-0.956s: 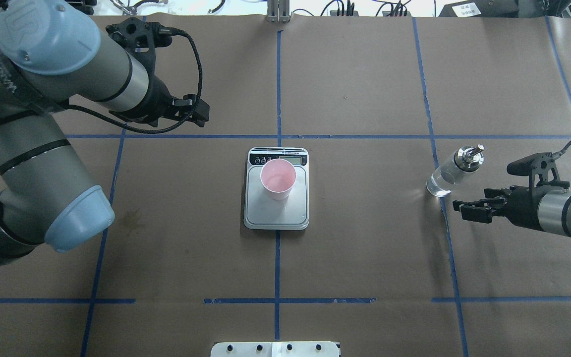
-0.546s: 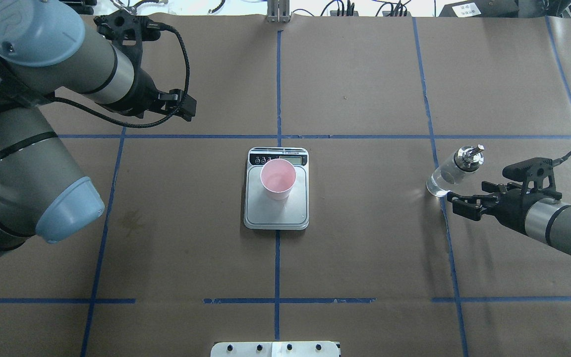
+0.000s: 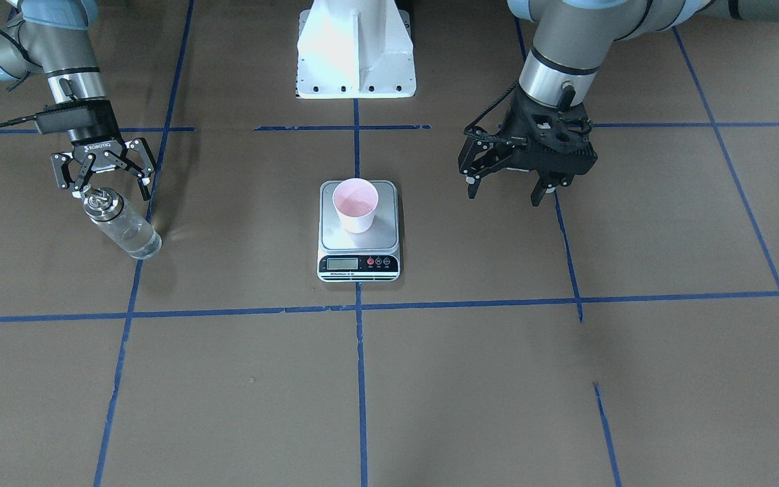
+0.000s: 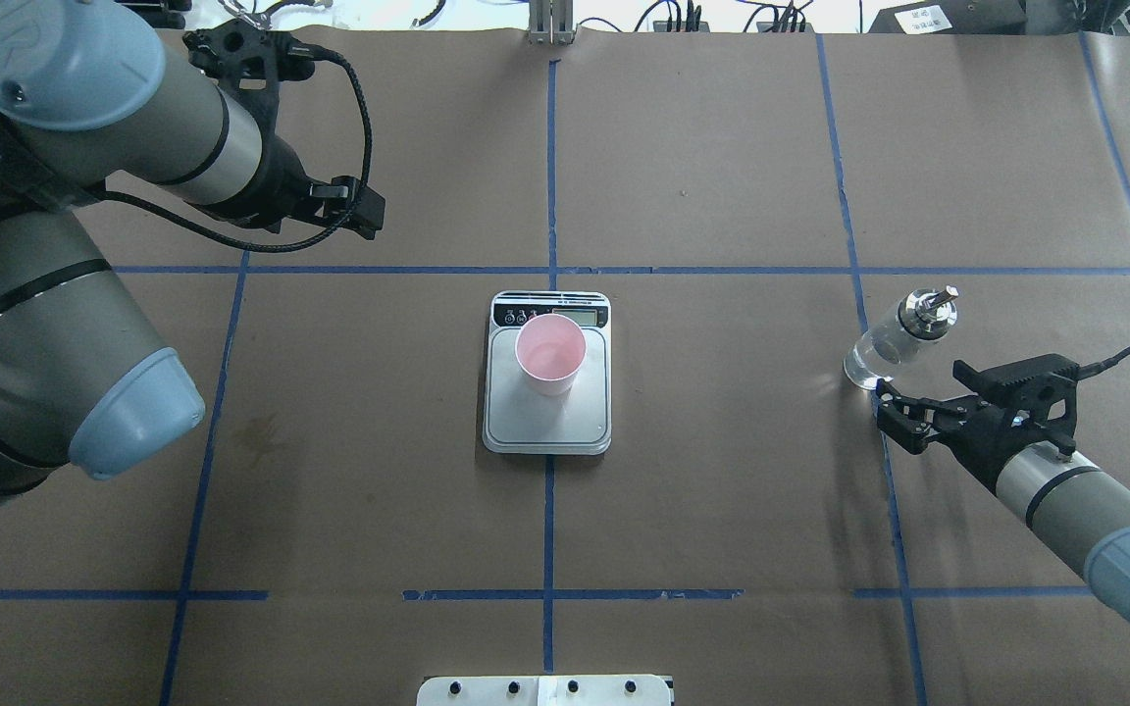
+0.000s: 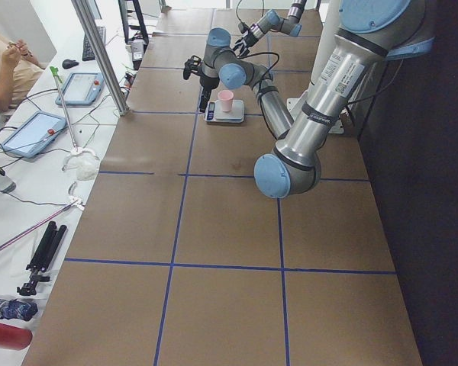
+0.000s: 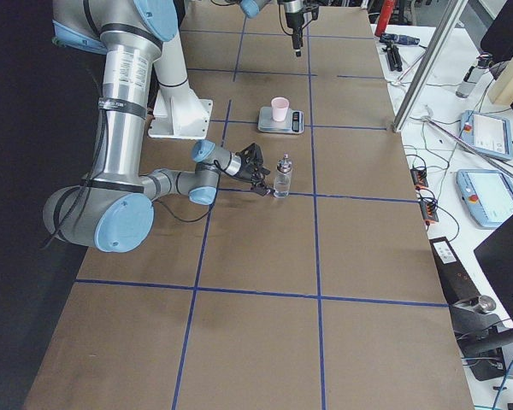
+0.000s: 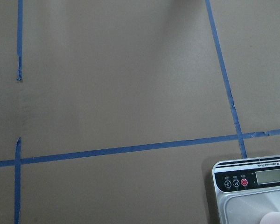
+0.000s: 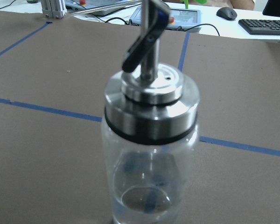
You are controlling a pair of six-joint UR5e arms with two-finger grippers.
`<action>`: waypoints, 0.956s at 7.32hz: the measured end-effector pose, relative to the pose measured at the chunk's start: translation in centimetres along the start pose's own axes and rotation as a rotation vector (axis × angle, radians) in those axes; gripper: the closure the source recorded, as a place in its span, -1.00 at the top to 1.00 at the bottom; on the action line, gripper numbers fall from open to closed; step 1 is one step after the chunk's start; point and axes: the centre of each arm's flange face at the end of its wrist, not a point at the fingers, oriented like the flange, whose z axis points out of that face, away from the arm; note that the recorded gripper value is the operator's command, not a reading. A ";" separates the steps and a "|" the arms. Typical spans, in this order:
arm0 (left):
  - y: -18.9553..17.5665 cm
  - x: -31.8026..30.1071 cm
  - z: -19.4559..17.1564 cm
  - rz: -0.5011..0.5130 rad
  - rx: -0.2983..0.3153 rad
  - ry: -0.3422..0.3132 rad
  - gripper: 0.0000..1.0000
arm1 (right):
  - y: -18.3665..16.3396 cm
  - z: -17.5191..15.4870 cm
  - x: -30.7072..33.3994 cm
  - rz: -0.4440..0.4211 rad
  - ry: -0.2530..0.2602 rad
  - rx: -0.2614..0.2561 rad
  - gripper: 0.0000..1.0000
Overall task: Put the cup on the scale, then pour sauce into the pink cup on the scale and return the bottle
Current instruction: 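Grasp the glass sauce bottle with the right gripper and lift it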
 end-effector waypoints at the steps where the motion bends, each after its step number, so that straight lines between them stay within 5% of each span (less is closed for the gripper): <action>1: 0.1 -0.3 0.3 -0.002 -0.004 -0.007 0.98 | 0.5 -0.1 -0.5 0.006 0.020 0.030 0.99; 7: 0.2 -12.9 0.9 0.171 -0.007 -0.126 0.98 | 2.1 2.5 -2.4 0.022 0.046 0.071 0.99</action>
